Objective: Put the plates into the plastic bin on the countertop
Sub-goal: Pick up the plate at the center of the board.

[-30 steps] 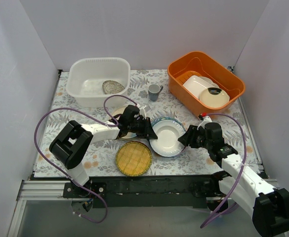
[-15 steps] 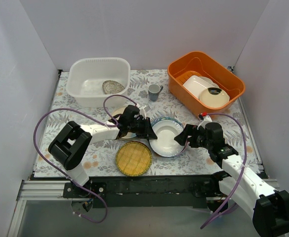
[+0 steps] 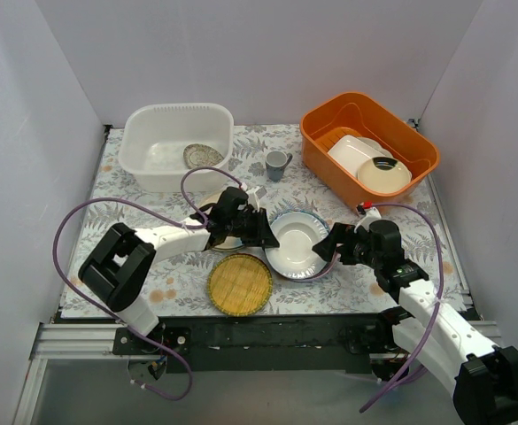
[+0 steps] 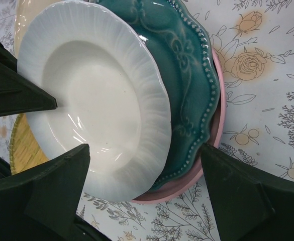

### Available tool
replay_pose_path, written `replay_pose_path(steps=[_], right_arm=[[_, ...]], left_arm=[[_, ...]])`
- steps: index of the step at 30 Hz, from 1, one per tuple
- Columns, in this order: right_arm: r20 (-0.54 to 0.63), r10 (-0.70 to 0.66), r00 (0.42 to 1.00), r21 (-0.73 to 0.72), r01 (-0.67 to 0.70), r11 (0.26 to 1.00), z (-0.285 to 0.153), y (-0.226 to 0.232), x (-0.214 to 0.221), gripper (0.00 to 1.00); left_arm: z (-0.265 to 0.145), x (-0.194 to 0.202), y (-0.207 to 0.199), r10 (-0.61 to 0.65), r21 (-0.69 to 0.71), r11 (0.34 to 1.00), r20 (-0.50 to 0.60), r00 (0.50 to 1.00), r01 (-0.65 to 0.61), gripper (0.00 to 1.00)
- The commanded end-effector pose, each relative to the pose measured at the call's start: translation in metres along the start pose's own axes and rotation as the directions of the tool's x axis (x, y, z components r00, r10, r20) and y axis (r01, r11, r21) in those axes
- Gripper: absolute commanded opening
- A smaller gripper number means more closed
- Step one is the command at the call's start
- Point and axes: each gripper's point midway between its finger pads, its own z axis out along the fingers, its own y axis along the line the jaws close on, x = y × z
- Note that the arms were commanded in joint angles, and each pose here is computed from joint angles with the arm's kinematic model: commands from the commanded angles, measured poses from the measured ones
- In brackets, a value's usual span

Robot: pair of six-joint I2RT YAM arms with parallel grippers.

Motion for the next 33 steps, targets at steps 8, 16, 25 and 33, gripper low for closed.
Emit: replay_pose_path(steps=[8, 16, 25, 33], right_arm=[[0.033, -0.031, 0.999, -0.019, 0.032, 0.999, -0.005, 0.008, -0.013, 0.98], [0.047, -0.045, 0.998, -0.033, 0.047, 0.998, -0.006, 0.015, -0.025, 0.98], [0.103, -0.075, 0.992, -0.020, 0.077, 0.997, -0.019, 0.017, -0.035, 0.98], [0.069, -0.084, 0.994, -0.045, 0.087, 0.995, -0.011, 0.021, -0.034, 0.98]], left_arm=[[-0.037, -0.043, -0.046, 0.081, 0.079, 0.992, 0.168, 0.983, -0.096, 0.00], [-0.052, -0.064, -0.037, 0.088, 0.030, 0.995, 0.233, 0.968, -0.097, 0.00], [-0.062, -0.080, -0.020, 0.082, -0.013, 0.997, 0.246, 0.966, -0.081, 0.00], [-0.085, -0.099, -0.013, 0.076, -0.030, 0.997, 0.298, 0.951, -0.070, 0.00]])
